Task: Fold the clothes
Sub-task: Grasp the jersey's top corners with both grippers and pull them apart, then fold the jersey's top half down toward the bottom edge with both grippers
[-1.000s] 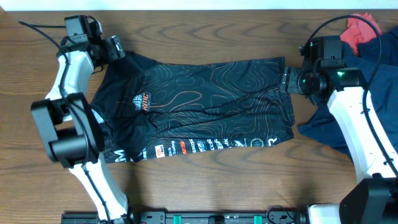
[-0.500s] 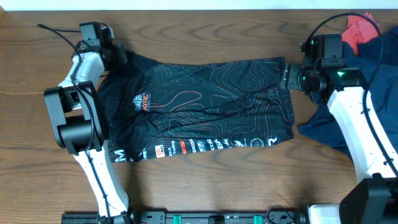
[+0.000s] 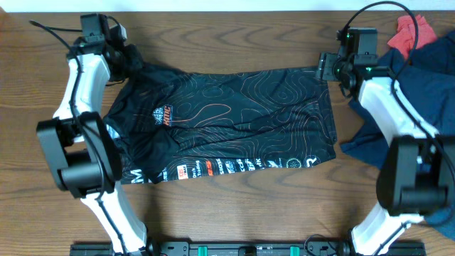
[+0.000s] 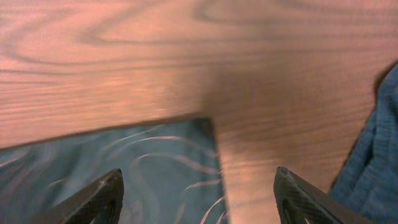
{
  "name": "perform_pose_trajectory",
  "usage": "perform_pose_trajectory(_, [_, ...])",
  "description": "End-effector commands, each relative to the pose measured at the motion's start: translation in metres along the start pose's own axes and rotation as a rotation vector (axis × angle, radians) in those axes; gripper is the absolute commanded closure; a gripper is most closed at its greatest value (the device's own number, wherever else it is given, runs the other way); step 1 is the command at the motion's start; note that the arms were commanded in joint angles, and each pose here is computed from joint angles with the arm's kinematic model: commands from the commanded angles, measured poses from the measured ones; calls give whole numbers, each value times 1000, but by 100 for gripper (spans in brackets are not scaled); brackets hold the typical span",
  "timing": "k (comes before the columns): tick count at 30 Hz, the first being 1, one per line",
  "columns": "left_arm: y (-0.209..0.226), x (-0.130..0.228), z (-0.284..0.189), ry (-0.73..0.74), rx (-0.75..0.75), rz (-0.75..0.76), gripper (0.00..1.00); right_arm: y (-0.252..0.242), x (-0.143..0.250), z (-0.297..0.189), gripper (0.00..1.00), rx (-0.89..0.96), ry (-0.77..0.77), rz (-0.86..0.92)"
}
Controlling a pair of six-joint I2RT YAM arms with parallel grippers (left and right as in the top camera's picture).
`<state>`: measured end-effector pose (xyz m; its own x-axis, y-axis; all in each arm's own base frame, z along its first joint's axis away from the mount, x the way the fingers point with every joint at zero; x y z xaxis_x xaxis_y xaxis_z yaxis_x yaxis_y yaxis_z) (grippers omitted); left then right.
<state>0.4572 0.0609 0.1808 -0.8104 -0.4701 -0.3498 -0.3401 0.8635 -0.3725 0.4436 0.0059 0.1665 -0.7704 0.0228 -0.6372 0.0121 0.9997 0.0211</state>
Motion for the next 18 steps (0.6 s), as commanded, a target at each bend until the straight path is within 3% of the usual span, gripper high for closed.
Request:
perform_pose_trajectory(1, [0, 6, -7, 47, -6, -21, 92, -12, -9, 25, 25, -7, 6, 5])
perform_pose_trajectory(12, [5, 18, -8, 128, -39, -44, 92, 2, 3, 77, 25, -76, 79, -1])
perform_pose_trajectory(18, [5, 18, -8, 125, -46, -40, 92, 10, 16, 89, 36, -99, 128, -2])
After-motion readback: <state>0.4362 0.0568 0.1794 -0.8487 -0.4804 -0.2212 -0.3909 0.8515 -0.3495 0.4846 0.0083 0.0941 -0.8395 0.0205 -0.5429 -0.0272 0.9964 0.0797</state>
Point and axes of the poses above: each gripper's point midway between its finger pads, its own z axis out along the fingers, its own y axis along the line the jaws close on, x = y × z, the point moved 10 cm from there along -z, back along the fingers, and after that the axes turned 7 degrees about -z, right-handed, at the moved point
